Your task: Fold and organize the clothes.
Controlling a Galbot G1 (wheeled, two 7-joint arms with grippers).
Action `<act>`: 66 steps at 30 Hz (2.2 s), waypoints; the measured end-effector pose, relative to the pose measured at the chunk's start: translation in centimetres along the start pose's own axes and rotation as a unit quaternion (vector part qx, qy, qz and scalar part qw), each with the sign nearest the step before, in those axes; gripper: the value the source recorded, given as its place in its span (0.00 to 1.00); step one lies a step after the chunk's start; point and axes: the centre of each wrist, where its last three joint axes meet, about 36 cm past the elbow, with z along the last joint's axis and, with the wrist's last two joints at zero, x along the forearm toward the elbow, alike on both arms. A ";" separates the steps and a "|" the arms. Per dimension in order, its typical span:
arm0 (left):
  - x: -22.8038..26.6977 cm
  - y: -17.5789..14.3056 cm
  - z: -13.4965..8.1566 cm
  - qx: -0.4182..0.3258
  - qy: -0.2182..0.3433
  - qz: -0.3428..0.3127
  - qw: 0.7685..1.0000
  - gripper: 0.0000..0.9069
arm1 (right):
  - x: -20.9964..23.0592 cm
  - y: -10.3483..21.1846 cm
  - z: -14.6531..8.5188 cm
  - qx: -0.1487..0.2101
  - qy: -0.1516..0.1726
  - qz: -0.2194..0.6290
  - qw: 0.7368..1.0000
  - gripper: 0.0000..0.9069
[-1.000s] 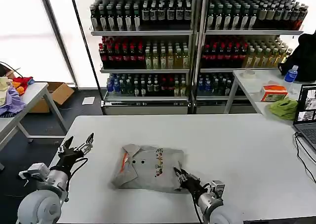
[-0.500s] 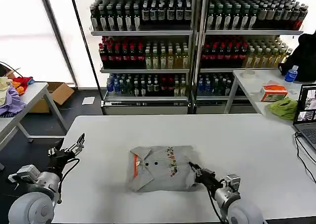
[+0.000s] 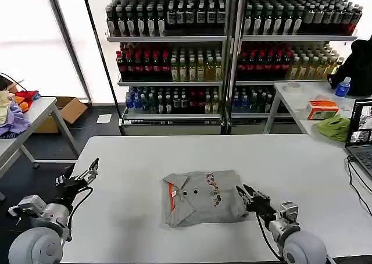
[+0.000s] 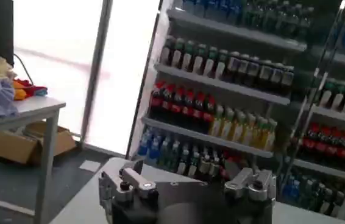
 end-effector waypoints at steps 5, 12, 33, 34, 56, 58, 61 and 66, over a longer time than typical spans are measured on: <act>-0.1 0.0 -0.3 -0.001 -0.003 0.002 1.000 1.00 | 0.2 0.6 -0.6 0.011 -0.031 -0.012 0.999 1.00; 0.1 0.2 -0.1 0.000 -0.002 0.004 1.000 1.00 | -2.1 3.7 -1.4 0.022 -0.050 -0.035 0.998 1.00; 0.4 0.7 1.6 0.011 0.007 -0.004 1.000 1.00 | -10.2 11.2 2.1 0.086 0.023 0.034 0.995 1.00; 0.4 0.7 1.6 0.011 0.007 -0.003 1.000 1.00 | -10.2 11.3 2.2 0.089 0.025 0.037 0.995 1.00; 2.8 -0.8 2.2 -0.020 0.010 0.028 0.999 1.00 | -0.4 7.4 -1.6 0.032 -0.165 0.040 0.985 1.00; 3.3 -1.1 2.4 -0.024 0.013 0.033 0.999 1.00 | 1.1 6.4 -0.9 0.027 -0.175 0.049 0.983 1.00; 4.0 -1.4 2.5 -0.028 0.015 0.038 0.999 1.00 | 3.5 4.9 0.3 0.020 -0.188 0.066 0.980 1.00; 4.8 -1.6 3.0 -0.030 0.020 0.038 0.999 1.00 | 6.7 2.6 2.1 0.018 -0.198 0.102 0.975 1.00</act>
